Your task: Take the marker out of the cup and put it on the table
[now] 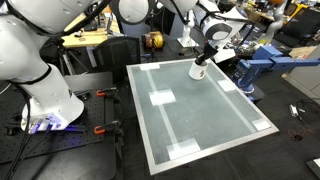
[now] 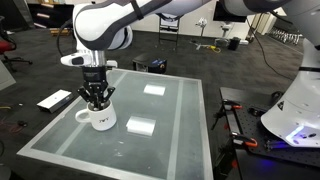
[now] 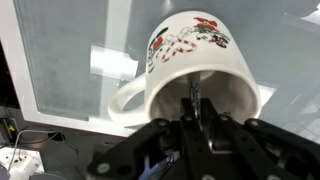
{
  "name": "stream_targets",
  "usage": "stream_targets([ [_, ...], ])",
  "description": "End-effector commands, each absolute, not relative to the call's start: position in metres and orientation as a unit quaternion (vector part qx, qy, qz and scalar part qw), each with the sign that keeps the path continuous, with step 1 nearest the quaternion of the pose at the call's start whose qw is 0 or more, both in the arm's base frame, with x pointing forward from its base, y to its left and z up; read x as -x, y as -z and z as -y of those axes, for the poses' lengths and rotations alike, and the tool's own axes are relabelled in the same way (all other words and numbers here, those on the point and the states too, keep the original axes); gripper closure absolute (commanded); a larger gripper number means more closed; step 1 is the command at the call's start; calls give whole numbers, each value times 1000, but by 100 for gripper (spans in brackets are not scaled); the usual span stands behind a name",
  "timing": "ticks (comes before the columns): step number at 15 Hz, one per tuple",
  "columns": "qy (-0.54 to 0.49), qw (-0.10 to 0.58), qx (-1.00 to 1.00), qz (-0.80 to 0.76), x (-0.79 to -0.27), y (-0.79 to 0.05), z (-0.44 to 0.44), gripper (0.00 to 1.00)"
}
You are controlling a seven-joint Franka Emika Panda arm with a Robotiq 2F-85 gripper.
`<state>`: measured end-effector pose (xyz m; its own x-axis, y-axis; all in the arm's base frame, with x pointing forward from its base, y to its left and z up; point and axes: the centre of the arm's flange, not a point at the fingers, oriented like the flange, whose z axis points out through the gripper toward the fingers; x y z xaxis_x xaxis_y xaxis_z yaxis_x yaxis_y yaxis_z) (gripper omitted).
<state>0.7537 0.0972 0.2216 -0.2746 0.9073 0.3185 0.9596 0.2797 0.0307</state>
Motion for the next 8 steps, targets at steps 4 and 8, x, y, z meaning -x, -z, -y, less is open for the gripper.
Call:
stream_targets([
  [4,119,96,587,795,-753,-256,-93,97],
  [8,137,84,583,796,-745,-289,-92,97],
])
